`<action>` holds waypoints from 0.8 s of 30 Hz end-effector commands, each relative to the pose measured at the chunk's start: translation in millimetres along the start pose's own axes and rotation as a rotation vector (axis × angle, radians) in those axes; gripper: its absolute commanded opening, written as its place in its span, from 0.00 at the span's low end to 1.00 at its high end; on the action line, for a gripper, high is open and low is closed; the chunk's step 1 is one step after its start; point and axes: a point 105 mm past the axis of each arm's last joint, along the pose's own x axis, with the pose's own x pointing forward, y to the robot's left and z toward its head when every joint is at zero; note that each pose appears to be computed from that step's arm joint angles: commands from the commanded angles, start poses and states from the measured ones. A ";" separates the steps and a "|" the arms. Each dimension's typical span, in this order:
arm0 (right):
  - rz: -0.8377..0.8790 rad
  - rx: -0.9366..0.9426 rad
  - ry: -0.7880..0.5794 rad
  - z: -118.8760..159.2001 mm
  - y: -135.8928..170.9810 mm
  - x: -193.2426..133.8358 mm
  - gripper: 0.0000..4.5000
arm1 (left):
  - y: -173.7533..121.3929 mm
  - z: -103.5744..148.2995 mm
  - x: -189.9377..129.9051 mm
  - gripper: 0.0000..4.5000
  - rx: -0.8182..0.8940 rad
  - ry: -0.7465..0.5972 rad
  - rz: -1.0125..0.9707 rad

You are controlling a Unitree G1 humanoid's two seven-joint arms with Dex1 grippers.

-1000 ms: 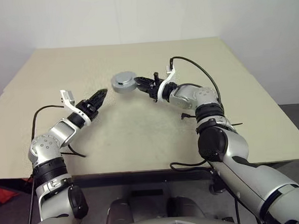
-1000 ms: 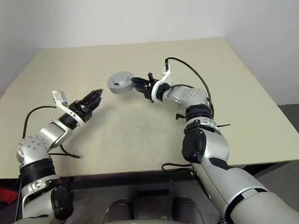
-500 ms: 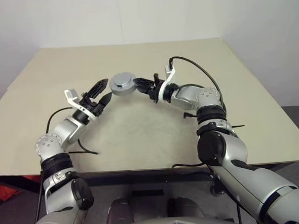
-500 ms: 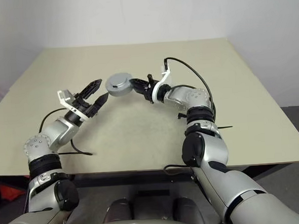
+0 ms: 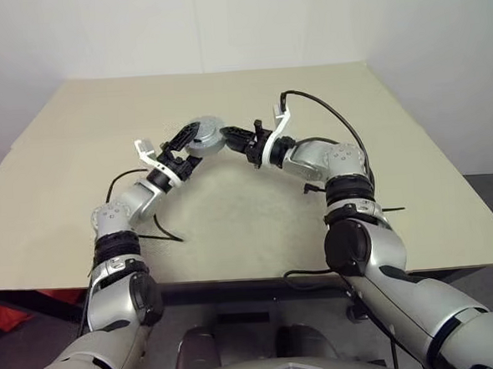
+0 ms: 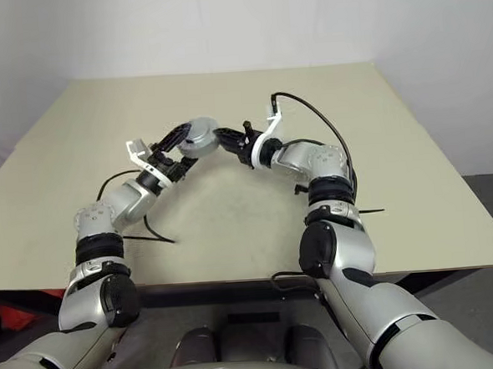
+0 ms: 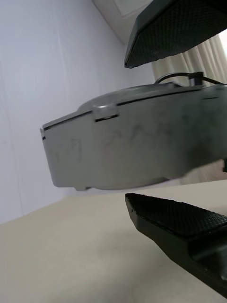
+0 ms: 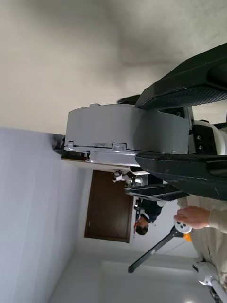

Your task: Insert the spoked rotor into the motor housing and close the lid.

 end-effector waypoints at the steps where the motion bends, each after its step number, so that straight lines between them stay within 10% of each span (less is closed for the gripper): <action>1: 0.108 -0.048 -0.042 11.0 30.3 -0.9 0.25 | -13.9 2.5 12.1 0.99 0.026 -0.007 -0.053; 6: 0.110 -0.053 -0.046 12.0 31.7 -1.3 0.25 | -11.4 1.1 18.1 0.87 0.031 -0.009 -0.045; 11: 0.099 -0.055 -0.055 13.5 29.5 -1.5 0.25 | -10.4 6.2 16.3 0.52 0.026 -0.030 -0.046; 22: 0.085 -0.095 -0.067 13.5 24.5 -0.8 0.25 | -7.9 8.1 15.5 0.50 0.026 -0.045 -0.030; 24: 0.093 -0.105 -0.065 13.0 24.7 -1.6 0.41 | -7.4 8.6 15.2 0.50 0.027 -0.048 -0.027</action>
